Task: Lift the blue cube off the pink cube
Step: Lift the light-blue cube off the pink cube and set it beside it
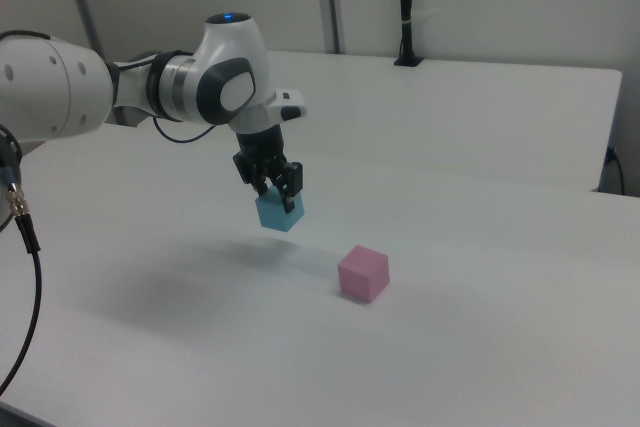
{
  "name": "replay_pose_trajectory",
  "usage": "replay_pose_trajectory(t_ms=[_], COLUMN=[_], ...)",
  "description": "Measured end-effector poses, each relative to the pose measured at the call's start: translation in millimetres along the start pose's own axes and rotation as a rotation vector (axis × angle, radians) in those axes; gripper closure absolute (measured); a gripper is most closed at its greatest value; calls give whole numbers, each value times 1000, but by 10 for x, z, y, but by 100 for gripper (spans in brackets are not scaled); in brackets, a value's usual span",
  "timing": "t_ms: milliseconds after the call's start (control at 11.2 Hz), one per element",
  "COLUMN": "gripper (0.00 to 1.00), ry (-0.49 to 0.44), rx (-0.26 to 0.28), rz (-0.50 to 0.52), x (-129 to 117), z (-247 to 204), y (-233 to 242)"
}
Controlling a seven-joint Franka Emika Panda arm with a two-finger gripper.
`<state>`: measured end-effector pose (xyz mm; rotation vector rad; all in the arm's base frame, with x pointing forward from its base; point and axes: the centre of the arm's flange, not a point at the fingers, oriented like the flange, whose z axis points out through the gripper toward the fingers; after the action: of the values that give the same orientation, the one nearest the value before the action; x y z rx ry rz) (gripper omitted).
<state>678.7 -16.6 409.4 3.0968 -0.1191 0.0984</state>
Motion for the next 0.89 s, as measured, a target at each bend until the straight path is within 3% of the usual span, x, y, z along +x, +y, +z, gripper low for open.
replay_pose_trajectory(t_ms=[357, 625, 714, 892], gripper=[43, 44, 39, 8], ry=[-65, -84, -83, -79], rx=[-4, -56, -63, -67], rz=[-18, -31, -26, -23], x=[-26, -43, -38, -27], z=[445, 657, 676, 660], y=[-392, -547, -548, -537])
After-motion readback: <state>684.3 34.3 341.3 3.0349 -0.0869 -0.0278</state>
